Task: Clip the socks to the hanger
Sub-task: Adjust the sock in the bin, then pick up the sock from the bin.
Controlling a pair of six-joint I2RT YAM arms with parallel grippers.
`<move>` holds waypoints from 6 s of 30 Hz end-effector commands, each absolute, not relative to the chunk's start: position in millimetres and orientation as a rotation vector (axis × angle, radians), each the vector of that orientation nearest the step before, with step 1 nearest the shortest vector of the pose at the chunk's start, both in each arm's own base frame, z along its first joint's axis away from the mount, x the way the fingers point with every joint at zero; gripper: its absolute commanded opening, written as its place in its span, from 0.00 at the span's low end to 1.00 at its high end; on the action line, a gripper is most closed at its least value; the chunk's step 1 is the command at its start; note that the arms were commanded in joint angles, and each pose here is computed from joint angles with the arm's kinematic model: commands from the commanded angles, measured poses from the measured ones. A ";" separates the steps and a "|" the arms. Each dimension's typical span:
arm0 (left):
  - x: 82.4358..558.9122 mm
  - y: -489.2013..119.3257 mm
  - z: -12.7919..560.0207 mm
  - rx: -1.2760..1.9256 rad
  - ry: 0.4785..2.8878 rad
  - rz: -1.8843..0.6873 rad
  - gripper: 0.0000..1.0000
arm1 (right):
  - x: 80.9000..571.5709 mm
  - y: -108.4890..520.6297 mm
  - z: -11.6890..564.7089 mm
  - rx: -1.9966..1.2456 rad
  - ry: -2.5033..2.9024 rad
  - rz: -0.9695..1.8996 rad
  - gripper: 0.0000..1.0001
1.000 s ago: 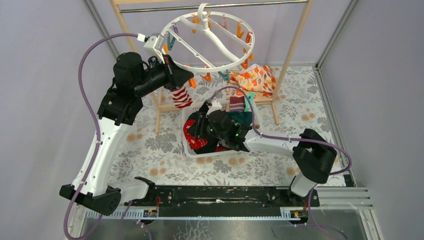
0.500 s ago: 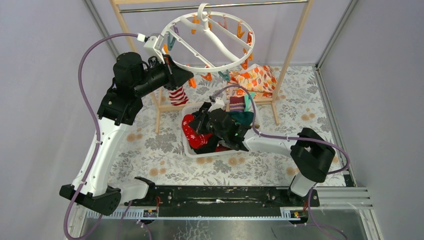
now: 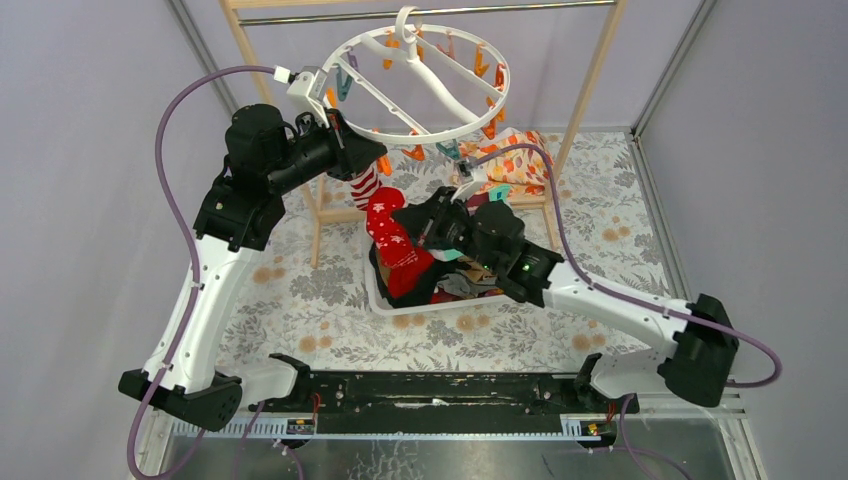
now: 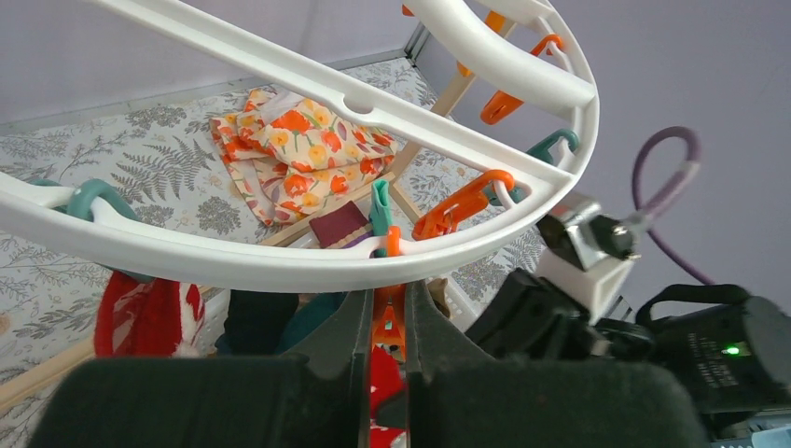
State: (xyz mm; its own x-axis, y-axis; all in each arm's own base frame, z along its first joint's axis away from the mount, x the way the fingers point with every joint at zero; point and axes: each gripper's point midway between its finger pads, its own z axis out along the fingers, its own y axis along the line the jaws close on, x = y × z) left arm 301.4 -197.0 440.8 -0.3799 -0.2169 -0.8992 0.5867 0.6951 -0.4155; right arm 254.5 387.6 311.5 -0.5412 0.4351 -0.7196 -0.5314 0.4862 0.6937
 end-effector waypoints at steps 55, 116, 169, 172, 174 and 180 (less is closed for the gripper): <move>284.3 -194.8 467.4 0.375 1.679 -0.881 0.00 | 212.9 308.7 232.7 0.045 2.019 0.839 0.60; 286.0 -198.6 467.8 0.375 1.685 -0.906 0.00 | 353.1 265.4 244.6 -0.344 1.913 0.502 0.58; 281.5 -197.3 469.1 0.399 1.677 -0.896 0.00 | 287.6 267.2 131.9 0.453 2.059 1.260 0.65; 281.4 -198.2 468.9 0.397 1.680 -0.904 0.00 | 282.1 276.5 135.9 0.438 2.052 1.312 0.64; 282.2 -198.7 468.5 0.396 1.682 -0.905 0.00 | 282.2 282.0 148.2 0.420 2.004 1.362 0.63; 282.4 -198.5 469.4 0.394 1.679 -0.905 0.00 | 284.6 287.0 189.3 0.422 1.824 1.521 0.57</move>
State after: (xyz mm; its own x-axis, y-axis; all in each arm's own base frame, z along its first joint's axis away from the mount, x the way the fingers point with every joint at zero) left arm 289.7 -198.1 453.3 -0.3520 -0.1925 -0.9160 0.6347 0.6702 -0.3848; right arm 286.5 276.3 144.2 -0.7094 0.6127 -0.3484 -0.0880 0.4134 0.9063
